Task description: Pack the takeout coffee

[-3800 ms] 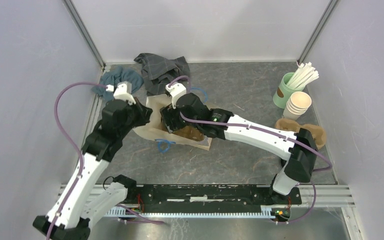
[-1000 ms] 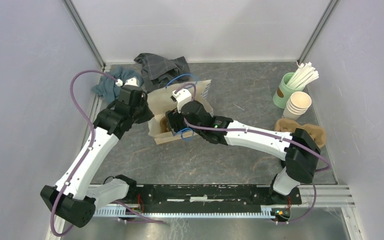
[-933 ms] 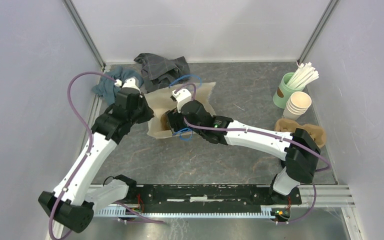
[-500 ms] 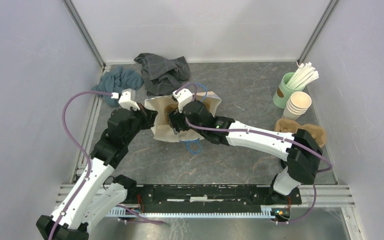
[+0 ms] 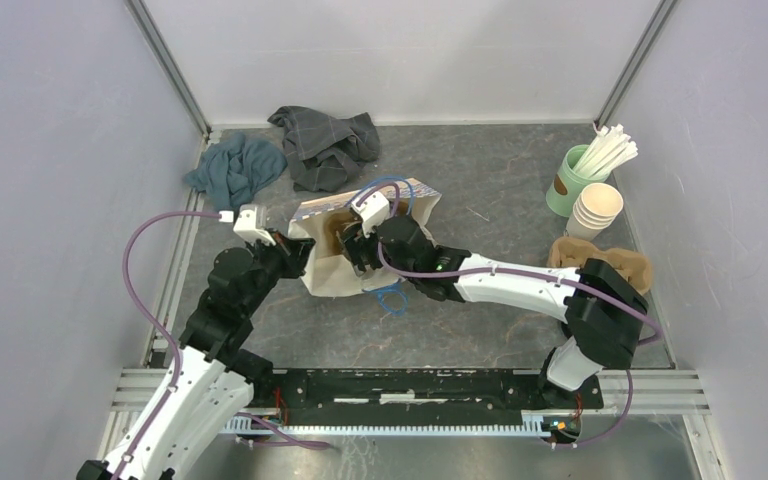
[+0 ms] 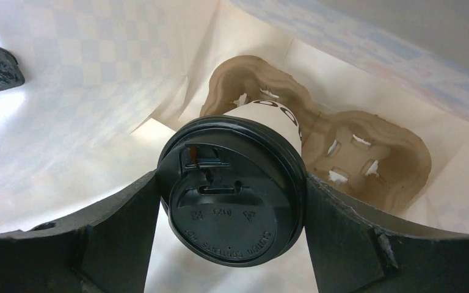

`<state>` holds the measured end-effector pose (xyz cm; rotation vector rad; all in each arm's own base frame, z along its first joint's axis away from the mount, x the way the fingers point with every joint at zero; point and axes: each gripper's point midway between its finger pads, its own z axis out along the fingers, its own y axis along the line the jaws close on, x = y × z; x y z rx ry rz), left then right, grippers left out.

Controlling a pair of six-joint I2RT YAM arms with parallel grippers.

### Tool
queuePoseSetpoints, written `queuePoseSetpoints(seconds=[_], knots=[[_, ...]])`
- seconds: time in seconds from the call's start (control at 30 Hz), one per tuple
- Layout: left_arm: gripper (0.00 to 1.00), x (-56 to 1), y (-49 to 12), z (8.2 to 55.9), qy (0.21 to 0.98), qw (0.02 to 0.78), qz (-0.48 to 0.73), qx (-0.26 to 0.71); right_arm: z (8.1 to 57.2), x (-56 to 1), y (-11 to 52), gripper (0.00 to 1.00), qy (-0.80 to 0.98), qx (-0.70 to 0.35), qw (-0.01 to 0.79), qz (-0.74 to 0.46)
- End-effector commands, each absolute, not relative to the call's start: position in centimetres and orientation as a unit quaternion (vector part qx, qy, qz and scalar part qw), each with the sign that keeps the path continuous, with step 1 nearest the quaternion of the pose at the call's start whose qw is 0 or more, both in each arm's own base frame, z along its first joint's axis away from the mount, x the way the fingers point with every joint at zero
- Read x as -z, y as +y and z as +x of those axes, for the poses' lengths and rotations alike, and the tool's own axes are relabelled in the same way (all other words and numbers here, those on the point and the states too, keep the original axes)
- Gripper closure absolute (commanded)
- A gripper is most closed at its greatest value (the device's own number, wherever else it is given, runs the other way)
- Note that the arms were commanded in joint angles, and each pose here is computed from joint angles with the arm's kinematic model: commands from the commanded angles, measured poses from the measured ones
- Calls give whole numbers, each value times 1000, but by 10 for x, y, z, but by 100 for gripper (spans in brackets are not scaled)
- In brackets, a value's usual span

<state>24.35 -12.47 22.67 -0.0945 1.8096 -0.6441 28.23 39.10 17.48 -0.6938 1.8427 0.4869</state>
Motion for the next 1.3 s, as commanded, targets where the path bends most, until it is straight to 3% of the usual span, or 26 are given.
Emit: queuePoseSetpoints(seconds=[0.0, 0.97, 1.27], knots=[[98, -237, -131, 239, 762, 578, -22, 291, 287, -205, 405, 47, 726, -236, 572, -301], [98, -245, -135, 240, 764, 571, -23, 301, 287, -181, 434, 48, 720, -244, 537, -366], [98, -245, -134, 244, 767, 568, -36, 296, 277, -198, 427, 49, 722, -239, 520, -389]])
